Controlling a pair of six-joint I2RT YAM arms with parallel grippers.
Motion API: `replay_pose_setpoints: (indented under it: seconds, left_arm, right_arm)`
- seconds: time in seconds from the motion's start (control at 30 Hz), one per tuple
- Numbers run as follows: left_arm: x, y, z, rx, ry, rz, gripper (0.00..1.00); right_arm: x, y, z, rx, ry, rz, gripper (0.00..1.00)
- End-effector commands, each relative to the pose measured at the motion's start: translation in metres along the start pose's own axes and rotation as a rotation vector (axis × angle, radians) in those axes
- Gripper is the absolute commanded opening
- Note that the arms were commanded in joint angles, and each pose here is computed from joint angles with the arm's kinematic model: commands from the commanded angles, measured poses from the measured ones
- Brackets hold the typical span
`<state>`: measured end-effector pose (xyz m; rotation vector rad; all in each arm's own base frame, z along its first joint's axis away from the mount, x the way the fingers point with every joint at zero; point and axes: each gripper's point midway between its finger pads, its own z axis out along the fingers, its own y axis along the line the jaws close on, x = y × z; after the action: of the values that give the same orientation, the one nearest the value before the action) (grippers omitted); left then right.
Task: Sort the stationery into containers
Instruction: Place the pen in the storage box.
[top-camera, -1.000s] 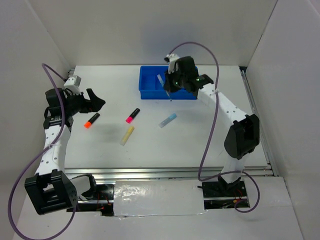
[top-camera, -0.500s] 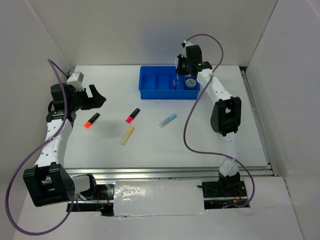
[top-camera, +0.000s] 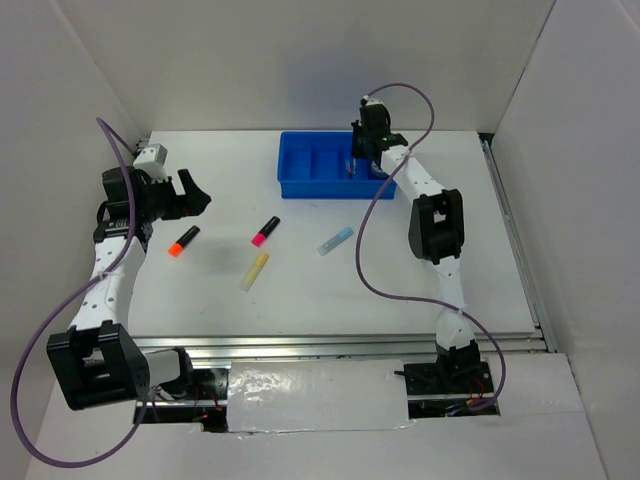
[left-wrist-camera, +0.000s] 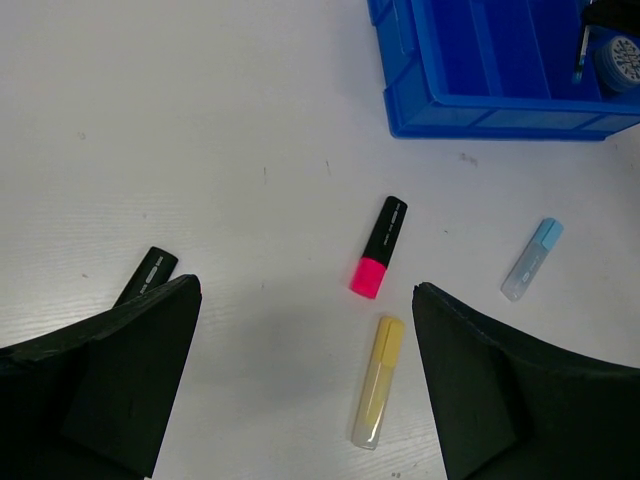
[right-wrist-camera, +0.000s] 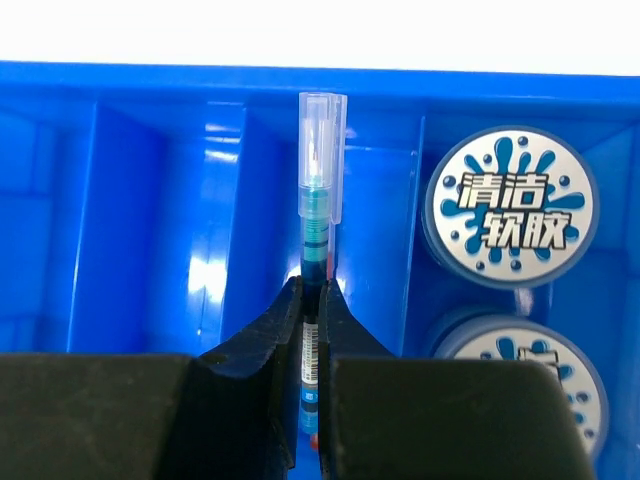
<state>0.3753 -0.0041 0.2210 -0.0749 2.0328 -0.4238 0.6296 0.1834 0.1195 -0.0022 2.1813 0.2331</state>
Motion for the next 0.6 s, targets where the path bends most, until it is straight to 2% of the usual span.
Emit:
replay_pose_setpoints:
  seconds: [0.0, 0.13, 0.23, 0.27, 0.37, 0.47, 0.57]
  left_arm:
    - [-0.01, -0.002, 0.003, 0.009, -0.031, 0.017, 0.99]
    - [-0.01, 0.005, 0.005, -0.029, -0.031, 0.017, 0.99]
    - [-0.006, 0.018, 0.007, -0.091, -0.016, 0.008, 0.99]
    - [-0.005, 0.021, 0.007, -0.108, -0.004, 0.004, 0.99]
    - [-0.004, 0.034, 0.01, -0.163, 0.026, 0.01, 0.98]
    - [0.004, 0.041, 0.01, -0.182, 0.055, 0.013, 0.97]
    - [0.014, 0.048, 0.009, -0.183, 0.083, 0.035, 0.96]
  right_arm:
    - [-0.035, 0.007, 0.002, 0.005, -0.122, 0.028, 0.0]
    - [-0.027, 0.01, 0.008, -0.01, -0.103, 0.025, 0.0]
    - [-0.022, 0.012, 0.01, -0.016, -0.091, 0.026, 0.12]
    - [-0.021, 0.009, 0.011, -0.007, -0.089, 0.033, 0.23]
    - [-0.019, 0.009, 0.009, -0.006, -0.079, 0.042, 0.46]
    - [-0.02, 0.012, 0.002, -0.028, -0.065, 0.043, 0.58]
    - [-0.029, 0.021, -0.012, -0.067, -0.064, 0.042, 0.61]
